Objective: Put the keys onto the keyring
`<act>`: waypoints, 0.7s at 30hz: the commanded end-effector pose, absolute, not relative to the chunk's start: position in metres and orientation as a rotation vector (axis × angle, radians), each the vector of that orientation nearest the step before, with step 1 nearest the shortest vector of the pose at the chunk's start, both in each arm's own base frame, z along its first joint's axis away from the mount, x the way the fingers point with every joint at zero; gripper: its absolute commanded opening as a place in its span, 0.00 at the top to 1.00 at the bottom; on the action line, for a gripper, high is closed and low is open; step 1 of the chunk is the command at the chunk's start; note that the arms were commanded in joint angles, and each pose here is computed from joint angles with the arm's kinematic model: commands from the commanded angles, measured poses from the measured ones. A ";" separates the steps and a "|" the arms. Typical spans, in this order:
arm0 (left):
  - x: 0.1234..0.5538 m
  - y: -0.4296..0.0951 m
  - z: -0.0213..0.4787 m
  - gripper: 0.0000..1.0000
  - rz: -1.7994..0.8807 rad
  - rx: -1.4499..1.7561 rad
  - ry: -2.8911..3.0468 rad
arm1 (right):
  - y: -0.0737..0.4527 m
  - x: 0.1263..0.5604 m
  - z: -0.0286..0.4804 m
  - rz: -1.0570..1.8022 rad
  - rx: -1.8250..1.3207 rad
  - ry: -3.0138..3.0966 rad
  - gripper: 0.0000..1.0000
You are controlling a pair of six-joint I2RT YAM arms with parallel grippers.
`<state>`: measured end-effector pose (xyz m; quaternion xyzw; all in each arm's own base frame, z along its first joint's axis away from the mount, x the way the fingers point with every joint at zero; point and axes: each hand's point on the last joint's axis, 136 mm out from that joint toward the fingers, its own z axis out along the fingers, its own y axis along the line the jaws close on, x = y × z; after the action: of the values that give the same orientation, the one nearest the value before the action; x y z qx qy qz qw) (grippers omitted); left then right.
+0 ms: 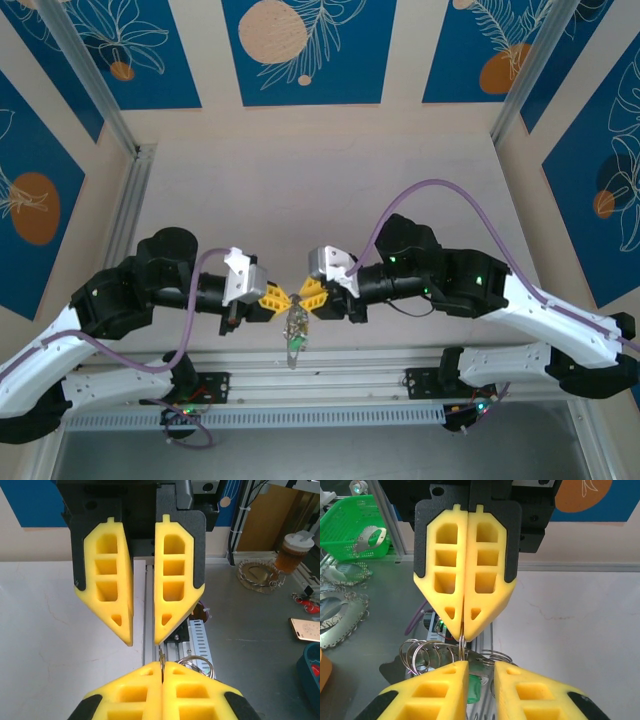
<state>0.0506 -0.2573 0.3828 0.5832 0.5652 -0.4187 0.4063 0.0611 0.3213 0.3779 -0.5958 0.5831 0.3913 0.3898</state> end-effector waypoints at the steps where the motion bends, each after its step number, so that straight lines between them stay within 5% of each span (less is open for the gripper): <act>1: 0.042 -0.259 0.396 1.00 -1.096 1.474 1.342 | 0.323 0.054 0.373 1.058 -1.543 1.496 0.81; 12: 0.043 -0.258 0.397 1.00 -1.086 1.468 1.342 | 0.325 0.049 0.366 1.095 -1.583 1.522 0.87; 21: 0.044 -0.257 0.398 1.00 -1.082 1.464 1.342 | 0.310 0.040 0.373 1.123 -1.569 1.512 0.73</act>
<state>0.0478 -0.2571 0.3841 0.5854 0.5604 -0.4240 0.4044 0.0536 0.3219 0.3719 -0.5991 0.5862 0.4132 0.3559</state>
